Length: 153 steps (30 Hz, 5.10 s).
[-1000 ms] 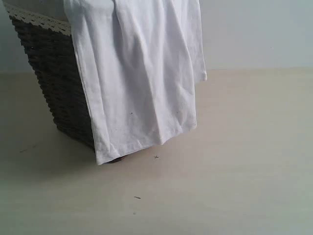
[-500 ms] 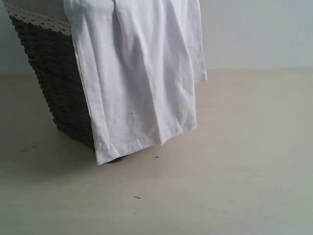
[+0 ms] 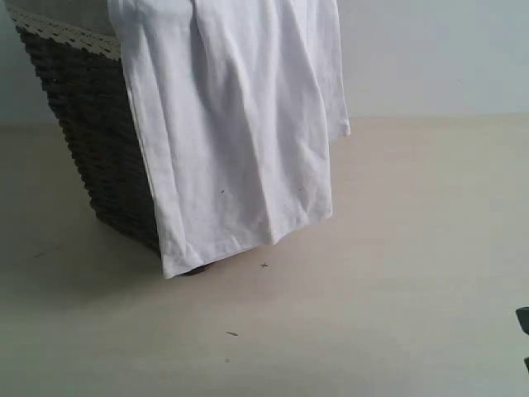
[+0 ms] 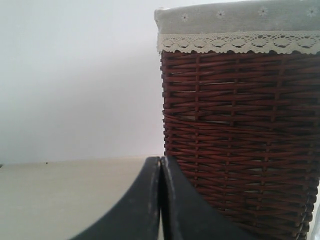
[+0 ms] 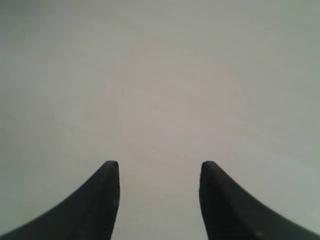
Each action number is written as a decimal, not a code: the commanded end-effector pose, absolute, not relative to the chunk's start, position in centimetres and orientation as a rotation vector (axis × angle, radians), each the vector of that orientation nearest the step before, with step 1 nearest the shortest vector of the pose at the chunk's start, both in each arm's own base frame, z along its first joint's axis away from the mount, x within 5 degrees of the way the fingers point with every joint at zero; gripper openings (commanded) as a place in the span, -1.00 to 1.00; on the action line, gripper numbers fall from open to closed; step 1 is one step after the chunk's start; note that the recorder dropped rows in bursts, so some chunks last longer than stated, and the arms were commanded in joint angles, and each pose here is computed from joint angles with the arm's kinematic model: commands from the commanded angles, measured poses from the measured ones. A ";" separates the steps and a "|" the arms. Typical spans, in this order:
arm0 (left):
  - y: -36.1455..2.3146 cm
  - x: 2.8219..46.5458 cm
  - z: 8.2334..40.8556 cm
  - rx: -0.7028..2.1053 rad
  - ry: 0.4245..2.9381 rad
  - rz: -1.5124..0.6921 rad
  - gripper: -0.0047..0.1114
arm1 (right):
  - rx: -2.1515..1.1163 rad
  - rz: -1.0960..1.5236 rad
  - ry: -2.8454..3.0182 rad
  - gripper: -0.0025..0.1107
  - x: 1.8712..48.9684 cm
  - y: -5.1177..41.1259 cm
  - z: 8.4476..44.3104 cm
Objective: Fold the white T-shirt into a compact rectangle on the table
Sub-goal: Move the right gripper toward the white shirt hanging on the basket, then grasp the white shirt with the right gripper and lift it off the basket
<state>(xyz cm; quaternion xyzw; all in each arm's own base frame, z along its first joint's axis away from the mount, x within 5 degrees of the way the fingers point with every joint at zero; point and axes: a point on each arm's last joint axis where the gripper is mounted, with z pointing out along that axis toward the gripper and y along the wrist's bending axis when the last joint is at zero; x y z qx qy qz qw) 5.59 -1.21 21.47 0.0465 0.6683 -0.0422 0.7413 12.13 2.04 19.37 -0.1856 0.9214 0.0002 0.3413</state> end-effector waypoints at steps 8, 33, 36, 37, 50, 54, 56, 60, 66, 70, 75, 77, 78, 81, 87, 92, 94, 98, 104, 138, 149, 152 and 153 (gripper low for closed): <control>-1.3 5.5 21.6 0.099 1.456 -0.101 -0.92 | -0.365 0.112 2.565 -0.10 21.2 3.6 19.0; -1.3 5.5 21.6 0.099 1.456 -0.101 -0.92 | -1.055 0.278 2.697 -0.10 19.7 4.8 17.6; -1.3 5.5 21.6 0.099 1.456 -0.101 -0.92 | -1.060 0.292 2.721 -0.10 19.7 4.8 17.2; -1.3 5.5 21.6 0.099 1.456 -0.101 -0.92 | -1.056 0.291 2.720 -0.10 19.8 4.8 17.2; -1.3 5.5 21.6 0.099 1.456 -0.101 -0.92 | -0.976 0.249 2.695 -0.10 20.4 4.8 17.3; -1.3 5.5 21.6 0.099 1.456 -0.101 -0.92 | -0.966 0.229 2.675 -0.10 20.6 4.7 17.3; -1.3 5.5 21.6 0.099 1.456 -0.101 -0.92 | -0.969 0.224 2.670 -0.10 20.6 4.7 17.4; -1.3 5.5 21.6 0.099 1.456 -0.101 -0.92 | -0.963 0.219 2.664 -0.10 20.7 4.7 17.4; -1.3 5.5 21.6 0.099 1.456 -0.101 -0.92 | -0.949 0.207 2.653 -0.10 20.9 4.7 17.4; -1.3 5.5 21.6 0.099 1.456 -0.101 -0.92 | -0.949 0.207 2.653 -0.10 20.9 4.7 17.4; -1.3 5.5 21.6 0.099 1.456 -0.101 -0.92 | -0.958 0.192 2.644 -0.10 20.9 4.6 17.4; -1.3 5.5 21.6 0.099 1.456 -0.101 -0.92 | -0.964 0.182 2.634 -0.11 21.0 4.6 17.4; -1.3 5.5 21.6 0.099 1.456 -0.101 -0.92 | -0.961 0.178 2.630 -0.11 21.1 4.6 17.4; -1.3 5.5 21.6 0.099 1.456 -0.101 -0.92 | -0.959 0.171 2.622 -0.16 21.2 4.6 17.5; -1.3 5.5 21.6 0.099 1.456 -0.101 -0.92 | -0.958 0.174 2.623 -0.58 21.2 4.6 17.5; -1.3 5.5 21.6 0.099 1.456 -0.101 -0.92 | -0.957 0.173 2.622 -0.96 21.2 4.6 17.5; -1.3 5.5 21.6 0.099 1.456 -0.101 -0.92 | -0.951 0.164 2.612 -0.96 21.3 4.6 17.5; -1.3 5.5 21.6 0.099 1.456 -0.101 -0.92 | -0.895 0.102 2.541 -0.96 22.1 4.4 17.8; -1.3 5.5 21.6 0.099 1.456 -0.101 -0.92 | -0.721 0.077 2.454 -0.96 23.9 4.5 18.0; -1.3 5.5 21.6 0.099 1.456 -0.101 -0.92 | -0.957 0.768 1.680 0.27 32.9 13.6 24.1; -1.3 5.5 21.6 0.099 1.456 -0.101 -0.92 | -0.988 0.718 1.669 -0.95 33.0 14.8 24.9; -1.3 5.5 21.6 0.099 1.456 -0.101 -0.92 | -0.978 0.655 1.588 -0.96 33.0 14.6 28.1; -1.3 5.5 21.6 0.099 1.456 -0.101 -0.92 | -0.977 0.641 1.557 -0.96 32.9 14.6 29.2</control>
